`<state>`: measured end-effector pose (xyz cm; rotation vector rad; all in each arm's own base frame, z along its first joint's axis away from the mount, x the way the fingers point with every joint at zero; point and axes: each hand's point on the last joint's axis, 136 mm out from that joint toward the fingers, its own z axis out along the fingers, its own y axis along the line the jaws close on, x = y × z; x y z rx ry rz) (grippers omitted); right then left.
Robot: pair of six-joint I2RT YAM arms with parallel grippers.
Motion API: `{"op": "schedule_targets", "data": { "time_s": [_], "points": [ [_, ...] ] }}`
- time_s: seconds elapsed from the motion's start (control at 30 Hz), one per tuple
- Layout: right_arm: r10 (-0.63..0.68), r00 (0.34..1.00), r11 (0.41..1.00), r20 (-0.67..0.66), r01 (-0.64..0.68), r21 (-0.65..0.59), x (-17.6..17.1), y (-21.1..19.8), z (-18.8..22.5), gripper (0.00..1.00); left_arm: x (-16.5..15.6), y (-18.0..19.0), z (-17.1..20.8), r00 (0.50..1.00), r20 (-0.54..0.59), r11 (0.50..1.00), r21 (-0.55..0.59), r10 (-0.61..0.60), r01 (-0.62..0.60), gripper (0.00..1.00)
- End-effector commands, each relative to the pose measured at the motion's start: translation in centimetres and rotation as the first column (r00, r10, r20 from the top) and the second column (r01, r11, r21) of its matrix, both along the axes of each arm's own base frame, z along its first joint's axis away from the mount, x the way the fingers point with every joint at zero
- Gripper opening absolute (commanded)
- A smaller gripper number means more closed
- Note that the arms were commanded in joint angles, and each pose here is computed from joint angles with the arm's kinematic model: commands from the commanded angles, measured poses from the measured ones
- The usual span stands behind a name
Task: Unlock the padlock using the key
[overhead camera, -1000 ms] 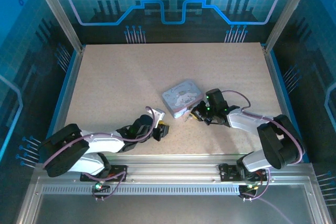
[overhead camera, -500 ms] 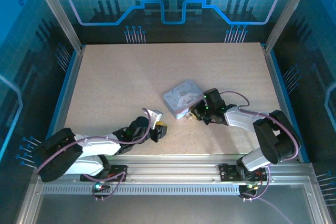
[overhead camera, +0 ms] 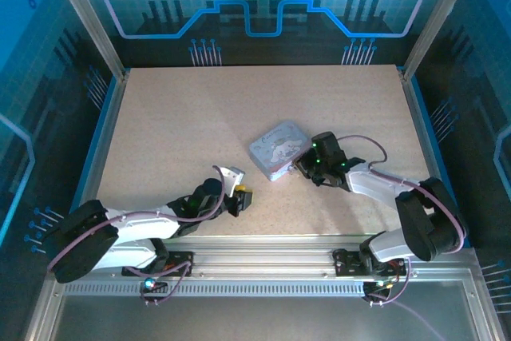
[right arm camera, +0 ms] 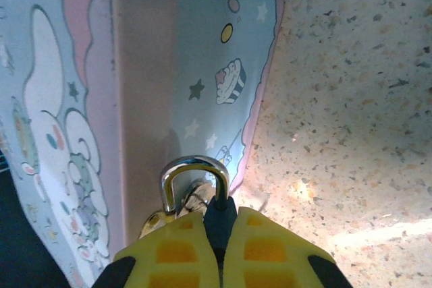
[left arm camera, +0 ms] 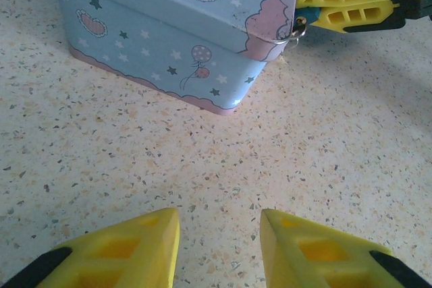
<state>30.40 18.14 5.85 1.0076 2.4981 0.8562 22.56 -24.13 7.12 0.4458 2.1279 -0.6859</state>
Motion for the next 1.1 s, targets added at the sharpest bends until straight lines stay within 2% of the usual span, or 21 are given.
{"op": "schedule_targets", "data": {
  "time_s": [0.0, 0.13, 0.37, 0.5, 0.6, 0.77, 0.93, 0.97, 1.07],
  "points": [
    [0.03, 0.999, 0.998, -0.027, -0.032, -0.063, 0.0, -0.3, -0.5, 0.0, -0.1, 0.8, -0.4, 1.0, -0.001, 1.0, 0.017, 0.019, -0.019, 0.37],
    [0.062, 0.997, 0.988, -0.05, -0.068, -0.14, -0.5, -1.2, -0.3, 0.0, -0.2, 1.0, -0.2, 1.0, 0.003, 1.0, 0.021, 0.02, -0.02, 0.37],
    [0.119, 0.993, 0.953, -0.011, -0.117, -0.279, -1.5, -3.7, 2.9, 0.0, 0.0, 1.9, 0.7, 0.999, 0.016, 0.997, 0.06, 0.036, -0.037, 0.39],
    [0.175, 0.985, 0.933, 0.013, -0.162, -0.321, -2.7, -4.5, 4.7, 0.0, 1.0, 3.3, 1.8, 0.995, -0.015, 0.99, 0.099, 0.099, -0.097, 0.42],
    [0.247, 0.969, 0.916, 0.022, -0.225, -0.333, -3.7, -3.6, 5.6, 0.0, 2.0, 5.0, 2.8, 0.984, -0.039, 0.979, 0.117, 0.173, -0.168, 0.48],
    [0.429, 0.903, 0.847, 0.014, -0.397, -0.355, -5.0, 2.2, 6.9, 0.0, 3.5, 9.2, 3.9, 0.919, -0.101, 0.92, 0.141, 0.381, -0.366, 0.7],
    [0.648, 0.762, 0.726, -0.004, -0.619, -0.298, -6.8, 12.4, 6.8, 0.0, 3.8, 12.5, 4.5, 0.842, -0.155, 0.855, 0.157, 0.516, -0.495, 0.96],
    [0.679, 0.734, 0.705, -0.007, -0.654, -0.274, -7.0, 14.2, 6.7, 0.0, 3.8, 13.1, 4.4, 0.828, -0.16, 0.842, 0.162, 0.537, -0.515, 0.99],
    [0.76, 0.65, 0.635, -0.013, -0.746, -0.2, -7.7, 19.3, 5.4, 0.0, 3.4, 15.0, 4.5, 0.777, -0.167, 0.794, 0.178, 0.607, -0.581, 0.99]
  ]
}}
